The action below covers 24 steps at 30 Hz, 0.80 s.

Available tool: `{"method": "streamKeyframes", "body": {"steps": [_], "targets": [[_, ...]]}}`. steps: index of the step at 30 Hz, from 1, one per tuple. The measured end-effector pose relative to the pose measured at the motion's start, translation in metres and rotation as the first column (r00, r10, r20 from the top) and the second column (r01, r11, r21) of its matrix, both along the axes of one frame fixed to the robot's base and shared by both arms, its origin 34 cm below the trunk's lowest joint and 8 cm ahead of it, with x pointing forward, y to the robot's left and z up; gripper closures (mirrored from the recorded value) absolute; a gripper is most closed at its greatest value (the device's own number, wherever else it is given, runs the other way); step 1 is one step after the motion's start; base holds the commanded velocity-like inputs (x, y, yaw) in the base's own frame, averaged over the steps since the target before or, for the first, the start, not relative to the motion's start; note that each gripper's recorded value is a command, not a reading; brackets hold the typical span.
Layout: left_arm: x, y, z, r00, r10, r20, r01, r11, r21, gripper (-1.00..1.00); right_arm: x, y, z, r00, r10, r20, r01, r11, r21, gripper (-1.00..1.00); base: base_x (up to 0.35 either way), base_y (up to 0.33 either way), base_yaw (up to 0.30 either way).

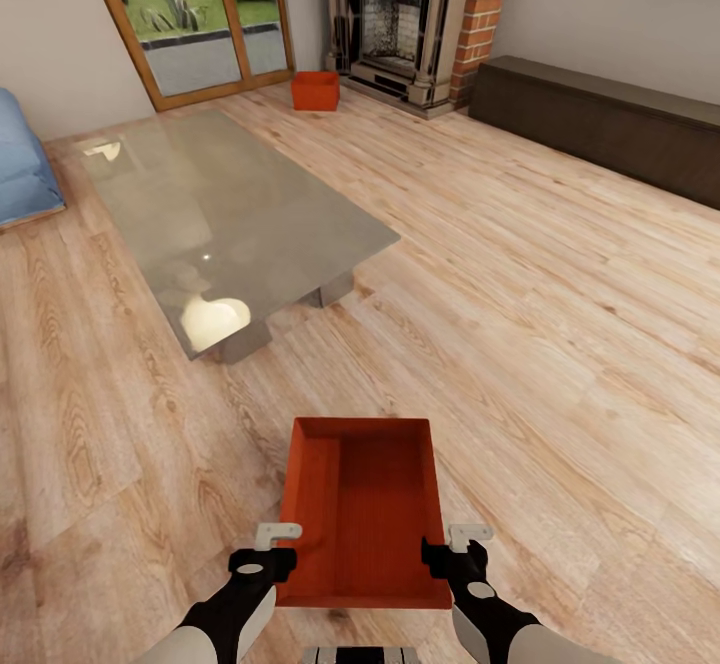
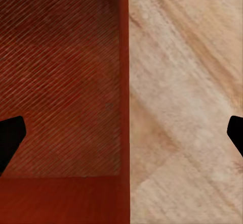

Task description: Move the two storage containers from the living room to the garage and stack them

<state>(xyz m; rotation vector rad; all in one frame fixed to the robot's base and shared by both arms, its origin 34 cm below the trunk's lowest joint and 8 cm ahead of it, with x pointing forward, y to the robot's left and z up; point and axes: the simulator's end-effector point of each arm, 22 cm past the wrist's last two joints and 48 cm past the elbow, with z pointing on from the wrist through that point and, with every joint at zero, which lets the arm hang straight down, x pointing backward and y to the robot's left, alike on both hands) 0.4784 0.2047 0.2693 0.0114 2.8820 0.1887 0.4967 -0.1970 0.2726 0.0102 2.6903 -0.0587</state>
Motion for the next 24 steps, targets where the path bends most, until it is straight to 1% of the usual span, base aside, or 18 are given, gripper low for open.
{"method": "streamKeyframes", "body": {"steps": [24], "targets": [[-0.01, 0.001, -0.05, 1.0, 0.002, -0.002, -0.002, 1.0, 0.002, -1.0, -0.009, -0.001, -0.05, 1.0, 0.0, -0.001, 0.0, 1.0, -0.001, -1.0, 0.0, 0.0, 0.0]]}}
